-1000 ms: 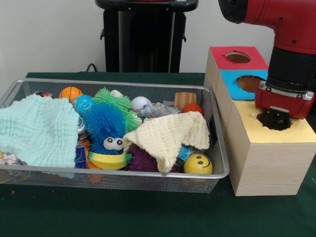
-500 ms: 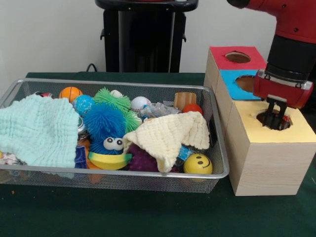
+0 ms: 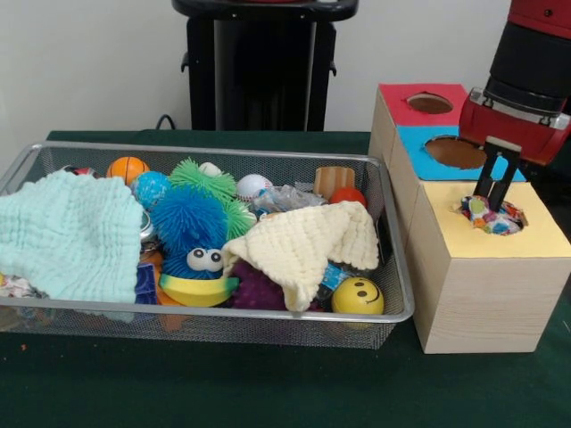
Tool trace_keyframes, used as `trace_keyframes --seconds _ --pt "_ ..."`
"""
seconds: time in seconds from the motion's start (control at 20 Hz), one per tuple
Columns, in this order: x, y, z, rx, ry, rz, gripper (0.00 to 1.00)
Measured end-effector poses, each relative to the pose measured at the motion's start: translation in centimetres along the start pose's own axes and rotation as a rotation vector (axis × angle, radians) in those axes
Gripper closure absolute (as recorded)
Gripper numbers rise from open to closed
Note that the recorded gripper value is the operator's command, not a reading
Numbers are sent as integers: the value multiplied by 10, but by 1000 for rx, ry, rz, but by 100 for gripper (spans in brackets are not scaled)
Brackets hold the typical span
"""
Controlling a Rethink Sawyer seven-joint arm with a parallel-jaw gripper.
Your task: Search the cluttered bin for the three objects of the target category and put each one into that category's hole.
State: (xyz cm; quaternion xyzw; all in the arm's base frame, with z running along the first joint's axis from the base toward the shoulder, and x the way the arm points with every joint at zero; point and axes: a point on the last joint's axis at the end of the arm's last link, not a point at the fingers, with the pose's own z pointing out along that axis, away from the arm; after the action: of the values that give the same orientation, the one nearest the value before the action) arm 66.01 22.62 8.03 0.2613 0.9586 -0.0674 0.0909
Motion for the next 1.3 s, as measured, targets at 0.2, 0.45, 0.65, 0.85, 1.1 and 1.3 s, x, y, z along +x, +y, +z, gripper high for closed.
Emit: trace_keyframes --seconds 0.2,0.45,0.65,0.85,1.1,1.3 --pt "2 4 2 23 -21 -23 100" --pt "6 14 8 51 -59 -63 0" --pt "-2 21 4 51 -87 -71 0" --pt "-4 18 2 61 -82 -66 0" --pt "-3 13 -13 89 -34 -54 0" --pt "-9 -1 -48 142 41 -25 0"
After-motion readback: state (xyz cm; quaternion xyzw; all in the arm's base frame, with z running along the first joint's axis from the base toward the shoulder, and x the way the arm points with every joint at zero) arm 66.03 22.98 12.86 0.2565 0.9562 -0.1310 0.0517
